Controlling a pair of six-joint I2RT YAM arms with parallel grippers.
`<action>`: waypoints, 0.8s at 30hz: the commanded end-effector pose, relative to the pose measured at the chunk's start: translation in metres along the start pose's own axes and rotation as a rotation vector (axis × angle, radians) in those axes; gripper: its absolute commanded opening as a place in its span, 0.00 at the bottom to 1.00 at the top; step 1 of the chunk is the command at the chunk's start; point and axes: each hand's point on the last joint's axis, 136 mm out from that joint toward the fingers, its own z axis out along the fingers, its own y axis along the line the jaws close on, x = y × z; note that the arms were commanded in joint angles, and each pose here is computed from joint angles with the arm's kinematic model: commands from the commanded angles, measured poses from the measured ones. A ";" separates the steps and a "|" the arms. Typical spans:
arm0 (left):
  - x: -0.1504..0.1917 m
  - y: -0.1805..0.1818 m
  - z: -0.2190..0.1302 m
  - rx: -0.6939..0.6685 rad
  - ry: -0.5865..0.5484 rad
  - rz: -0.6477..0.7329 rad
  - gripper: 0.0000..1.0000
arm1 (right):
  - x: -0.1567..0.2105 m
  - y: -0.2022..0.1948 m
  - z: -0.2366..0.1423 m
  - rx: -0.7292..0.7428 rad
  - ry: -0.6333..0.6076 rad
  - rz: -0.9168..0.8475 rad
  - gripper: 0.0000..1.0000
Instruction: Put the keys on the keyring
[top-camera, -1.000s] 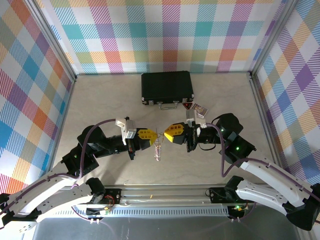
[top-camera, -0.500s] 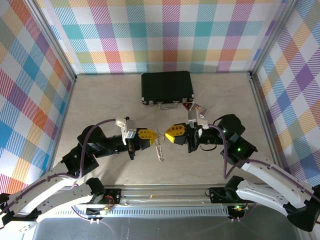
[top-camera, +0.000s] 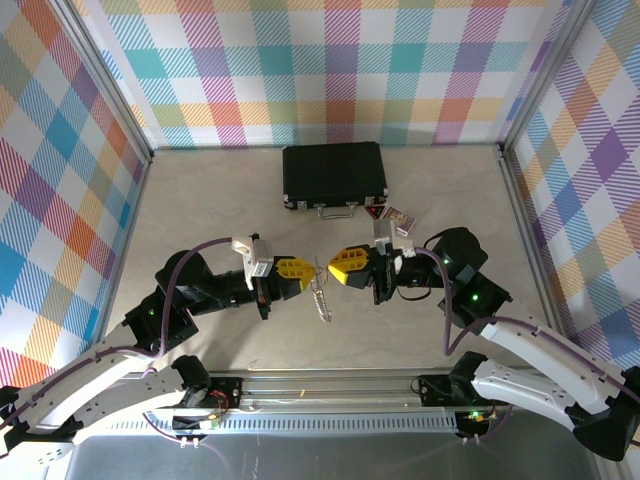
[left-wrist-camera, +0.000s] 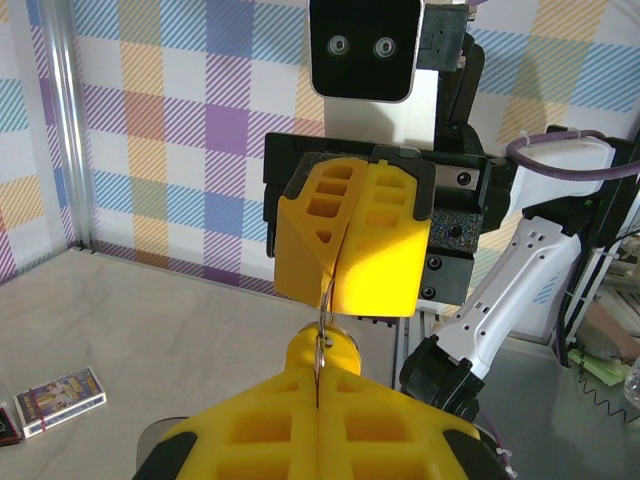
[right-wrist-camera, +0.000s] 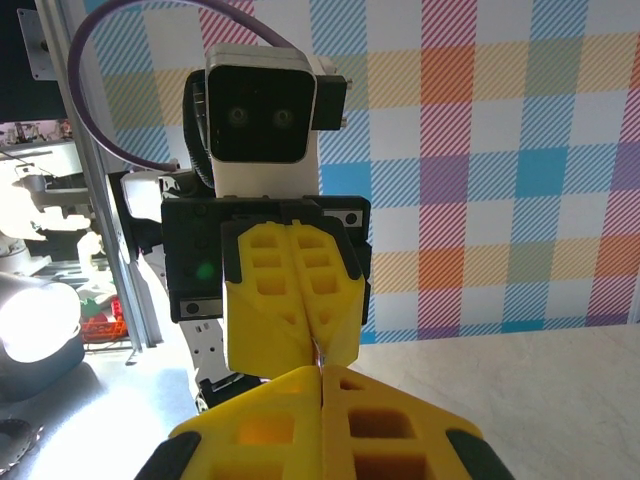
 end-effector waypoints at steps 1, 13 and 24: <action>-0.017 -0.009 -0.002 0.036 -0.055 0.027 0.00 | -0.006 0.005 0.001 -0.022 -0.021 -0.030 0.00; -0.018 -0.010 -0.001 0.038 -0.058 0.029 0.00 | -0.007 0.004 0.002 -0.023 -0.021 -0.034 0.00; -0.019 -0.013 0.000 0.061 -0.050 0.021 0.00 | -0.004 0.005 0.002 -0.031 -0.024 -0.061 0.00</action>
